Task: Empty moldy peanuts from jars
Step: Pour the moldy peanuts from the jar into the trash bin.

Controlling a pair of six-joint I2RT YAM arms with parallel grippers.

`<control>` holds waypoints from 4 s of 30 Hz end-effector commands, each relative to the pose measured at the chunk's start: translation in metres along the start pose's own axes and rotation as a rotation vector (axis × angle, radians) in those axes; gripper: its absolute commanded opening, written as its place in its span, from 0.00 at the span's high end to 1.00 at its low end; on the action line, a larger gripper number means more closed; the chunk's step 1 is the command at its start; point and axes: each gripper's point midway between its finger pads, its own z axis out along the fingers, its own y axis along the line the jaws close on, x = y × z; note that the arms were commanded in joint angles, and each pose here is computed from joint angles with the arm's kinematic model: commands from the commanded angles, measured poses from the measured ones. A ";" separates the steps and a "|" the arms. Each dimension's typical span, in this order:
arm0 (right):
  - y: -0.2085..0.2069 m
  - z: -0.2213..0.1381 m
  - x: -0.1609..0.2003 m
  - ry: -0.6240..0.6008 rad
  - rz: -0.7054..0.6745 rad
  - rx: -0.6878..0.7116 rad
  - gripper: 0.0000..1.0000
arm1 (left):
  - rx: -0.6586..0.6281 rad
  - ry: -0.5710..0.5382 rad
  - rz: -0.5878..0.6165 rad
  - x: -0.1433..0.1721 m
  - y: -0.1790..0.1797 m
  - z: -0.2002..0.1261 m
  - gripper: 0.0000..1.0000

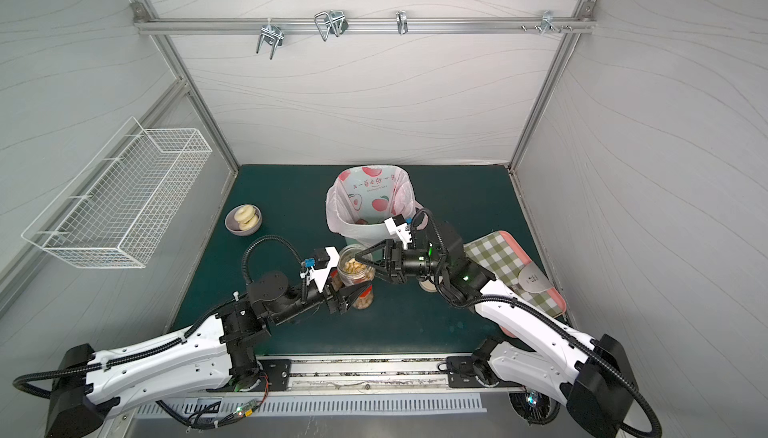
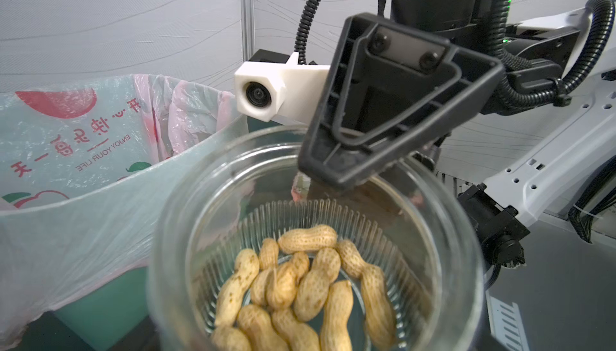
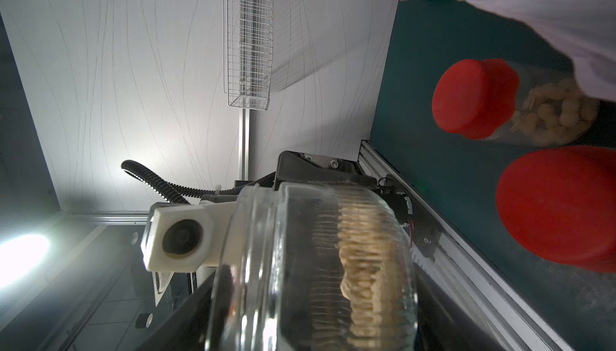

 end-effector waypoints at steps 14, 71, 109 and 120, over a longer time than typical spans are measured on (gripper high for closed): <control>0.009 -0.008 -0.007 -0.069 -0.033 -0.028 0.83 | 0.009 -0.161 0.005 -0.058 -0.005 -0.002 0.61; 0.065 -0.120 -0.118 -0.337 -0.399 0.287 1.00 | -0.568 -0.206 -0.297 -0.016 0.124 -0.090 0.01; 0.018 -0.053 -0.220 -0.213 -0.867 1.110 1.00 | -0.650 -0.164 -0.276 -0.001 0.137 -0.099 0.00; 0.024 -0.044 -0.221 -0.219 -1.002 1.255 1.00 | -0.652 -0.158 -0.274 0.000 0.138 -0.099 0.01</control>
